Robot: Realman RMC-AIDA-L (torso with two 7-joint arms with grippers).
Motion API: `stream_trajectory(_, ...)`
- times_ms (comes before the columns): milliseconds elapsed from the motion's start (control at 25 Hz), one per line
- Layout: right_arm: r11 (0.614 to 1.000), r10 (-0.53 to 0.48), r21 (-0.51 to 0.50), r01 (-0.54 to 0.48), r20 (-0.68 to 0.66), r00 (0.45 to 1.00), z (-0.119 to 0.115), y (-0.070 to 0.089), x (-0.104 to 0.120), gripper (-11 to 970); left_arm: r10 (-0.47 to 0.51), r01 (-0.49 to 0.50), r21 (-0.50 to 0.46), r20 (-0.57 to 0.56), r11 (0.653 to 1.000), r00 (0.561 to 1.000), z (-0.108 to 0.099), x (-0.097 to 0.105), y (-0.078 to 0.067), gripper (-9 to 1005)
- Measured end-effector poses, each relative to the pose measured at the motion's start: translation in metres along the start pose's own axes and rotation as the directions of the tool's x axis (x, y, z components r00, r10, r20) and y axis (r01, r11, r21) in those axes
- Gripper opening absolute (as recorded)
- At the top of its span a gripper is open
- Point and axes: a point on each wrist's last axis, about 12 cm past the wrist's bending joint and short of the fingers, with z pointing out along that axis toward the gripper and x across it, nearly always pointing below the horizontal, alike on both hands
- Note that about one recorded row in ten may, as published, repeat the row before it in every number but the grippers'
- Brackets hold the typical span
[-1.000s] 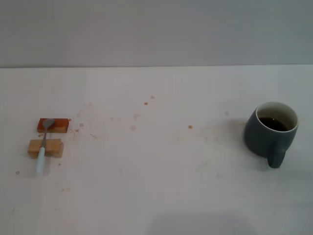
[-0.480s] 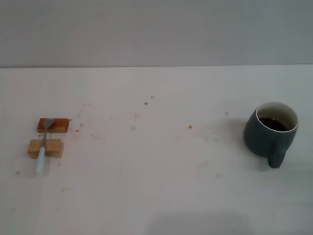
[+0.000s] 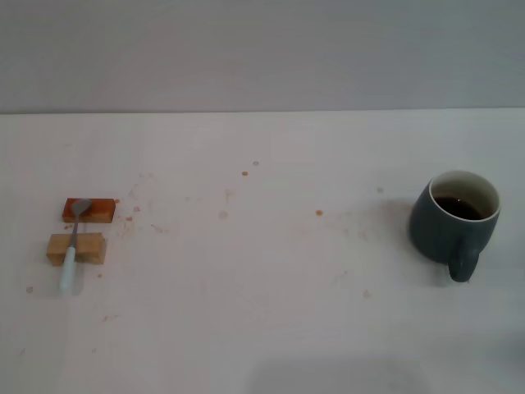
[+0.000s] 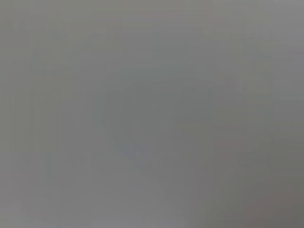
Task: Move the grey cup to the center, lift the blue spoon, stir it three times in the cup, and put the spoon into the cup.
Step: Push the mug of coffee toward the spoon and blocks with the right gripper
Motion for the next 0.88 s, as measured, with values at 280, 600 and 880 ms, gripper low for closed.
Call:
stream_trajectory(280,0.998,0.002,-0.068,-0.008,-0.088,0.996,0.037,0.026,-0.004,-2,0.001,-0.001,0.000,-0.004,1.000,1.000,0.000,0.001,0.000,807)
stream_trajectory(600,0.990,0.013,-0.135,-0.036,-0.163,0.987,0.049,0.053,-0.004,-2,-0.001,0.001,0.002,0.001,1.000,1.000,0.000,0.000,-0.001,803)
stream_trajectory(880,0.982,0.015,-0.180,-0.052,-0.196,0.980,0.046,0.066,0.000,-1,-0.001,0.001,0.001,0.004,1.000,1.000,0.000,0.000,-0.001,800)
